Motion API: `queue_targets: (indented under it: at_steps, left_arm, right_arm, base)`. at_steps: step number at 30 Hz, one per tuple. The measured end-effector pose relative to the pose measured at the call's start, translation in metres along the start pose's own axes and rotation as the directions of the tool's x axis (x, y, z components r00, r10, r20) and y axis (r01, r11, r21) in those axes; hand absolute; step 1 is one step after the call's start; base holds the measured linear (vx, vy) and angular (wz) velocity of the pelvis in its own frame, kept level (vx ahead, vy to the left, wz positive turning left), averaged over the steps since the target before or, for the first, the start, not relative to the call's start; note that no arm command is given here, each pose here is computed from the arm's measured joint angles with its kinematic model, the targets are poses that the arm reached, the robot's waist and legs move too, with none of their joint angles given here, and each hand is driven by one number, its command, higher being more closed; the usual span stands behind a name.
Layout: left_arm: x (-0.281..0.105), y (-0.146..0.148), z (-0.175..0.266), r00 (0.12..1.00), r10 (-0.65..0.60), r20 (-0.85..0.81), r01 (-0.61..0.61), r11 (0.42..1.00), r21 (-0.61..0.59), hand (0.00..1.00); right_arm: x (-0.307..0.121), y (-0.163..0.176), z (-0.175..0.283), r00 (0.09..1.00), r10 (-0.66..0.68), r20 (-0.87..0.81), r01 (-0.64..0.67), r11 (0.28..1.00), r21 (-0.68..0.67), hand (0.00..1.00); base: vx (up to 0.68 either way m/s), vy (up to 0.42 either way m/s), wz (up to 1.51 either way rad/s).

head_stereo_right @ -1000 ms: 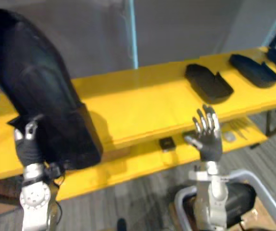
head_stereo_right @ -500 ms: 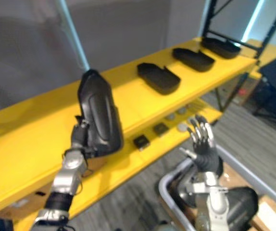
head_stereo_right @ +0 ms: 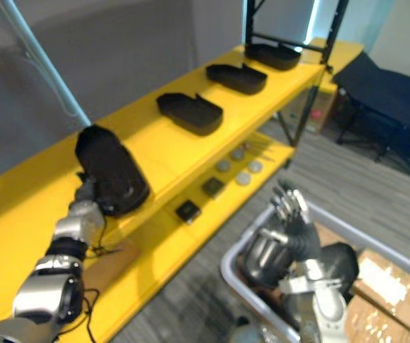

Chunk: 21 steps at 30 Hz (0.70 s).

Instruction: Walk over and take plastic housings, then place them on the shelf

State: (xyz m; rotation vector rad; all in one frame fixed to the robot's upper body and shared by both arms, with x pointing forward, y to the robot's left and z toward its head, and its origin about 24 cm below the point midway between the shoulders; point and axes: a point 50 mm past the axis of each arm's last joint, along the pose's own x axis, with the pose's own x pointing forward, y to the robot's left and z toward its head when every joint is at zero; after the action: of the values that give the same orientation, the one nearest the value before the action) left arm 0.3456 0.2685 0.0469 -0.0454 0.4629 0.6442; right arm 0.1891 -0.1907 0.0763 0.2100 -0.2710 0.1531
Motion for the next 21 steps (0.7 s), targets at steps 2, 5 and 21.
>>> queue_targets:
  at_steps: [2,5,21]
  left_arm:
    - [0.002,0.005,0.002,0.999,0.033,-0.016,-0.033,0.999,-0.035,1.00]
    - [0.003,0.011,0.000,0.996,0.079,-0.044,-0.082,0.995,-0.065,1.00]
    - [0.011,0.043,0.045,0.979,0.202,-0.004,-0.200,0.967,-0.154,0.00]
  right_arm:
    - [0.000,0.001,-0.001,1.000,0.009,-0.009,-0.009,1.000,-0.001,0.00]
    - [0.000,0.003,0.002,0.999,0.031,-0.013,-0.032,0.999,-0.010,0.00]
    - [0.003,0.006,0.011,0.998,0.064,0.002,-0.064,0.997,-0.039,0.00]
  base:
    - [0.00,0.019,-0.10]
    - [-0.02,0.012,-0.08]
    - [0.01,0.002,0.00]
